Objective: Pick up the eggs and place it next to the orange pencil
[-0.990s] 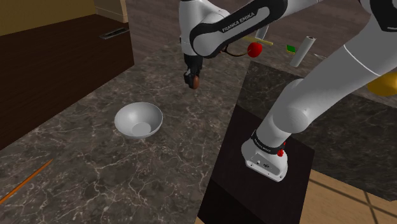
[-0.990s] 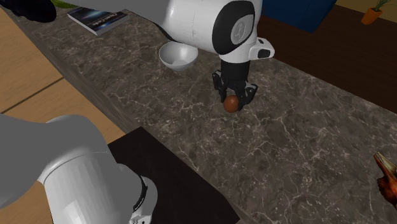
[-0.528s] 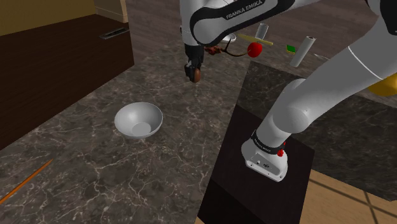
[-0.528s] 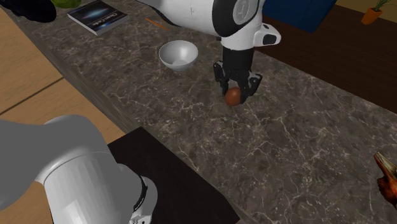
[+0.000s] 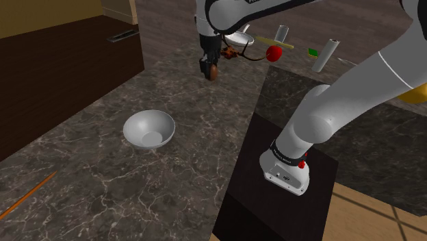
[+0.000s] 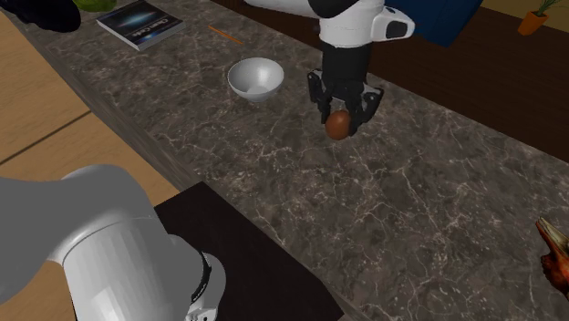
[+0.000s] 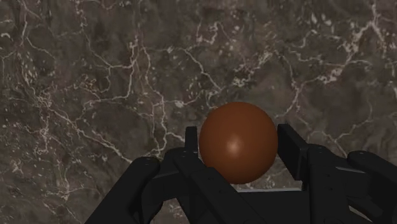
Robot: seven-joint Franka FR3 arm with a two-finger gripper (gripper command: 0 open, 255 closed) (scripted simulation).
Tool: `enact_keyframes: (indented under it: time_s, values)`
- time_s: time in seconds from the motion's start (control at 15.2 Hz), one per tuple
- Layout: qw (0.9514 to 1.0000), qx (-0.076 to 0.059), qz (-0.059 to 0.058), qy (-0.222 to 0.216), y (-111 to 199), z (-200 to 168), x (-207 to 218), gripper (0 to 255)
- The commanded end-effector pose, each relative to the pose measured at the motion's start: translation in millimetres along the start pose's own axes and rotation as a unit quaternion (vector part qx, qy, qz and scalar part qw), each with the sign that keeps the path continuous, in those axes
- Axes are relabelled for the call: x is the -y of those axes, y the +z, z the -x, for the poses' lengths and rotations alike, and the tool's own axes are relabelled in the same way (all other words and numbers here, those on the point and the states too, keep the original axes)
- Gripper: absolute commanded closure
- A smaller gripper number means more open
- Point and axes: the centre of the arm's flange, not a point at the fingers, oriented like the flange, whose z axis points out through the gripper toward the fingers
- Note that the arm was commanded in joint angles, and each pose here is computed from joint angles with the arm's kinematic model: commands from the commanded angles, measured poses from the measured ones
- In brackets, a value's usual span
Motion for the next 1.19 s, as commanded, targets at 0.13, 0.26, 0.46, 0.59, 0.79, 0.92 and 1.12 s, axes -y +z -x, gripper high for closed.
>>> enact_keyframes:
  time_s: [0.13,0.26,0.46,0.59,0.79,0.92,1.12]
  values:
    - [1.0000,0.000,0.000,0.000,-21.0,2.2,-3.7,255]
    - [1.0000,0.000,0.000,0.000,-28.7,2.9,-5.1,255]
    - [1.0000,0.000,0.000,0.000,-31.9,-14.2,30.5,255]
    - [1.0000,0.000,0.000,0.000,-34.1,-25.6,54.2,255]
    - [1.0000,0.000,0.000,0.000,-37.3,-42.7,89.8,255]
    - [1.0000,0.000,0.000,0.000,-39.5,-54.1,113.5,255]
    - [1.0000,0.000,0.000,0.000,-42.7,-71.2,149.0,255]
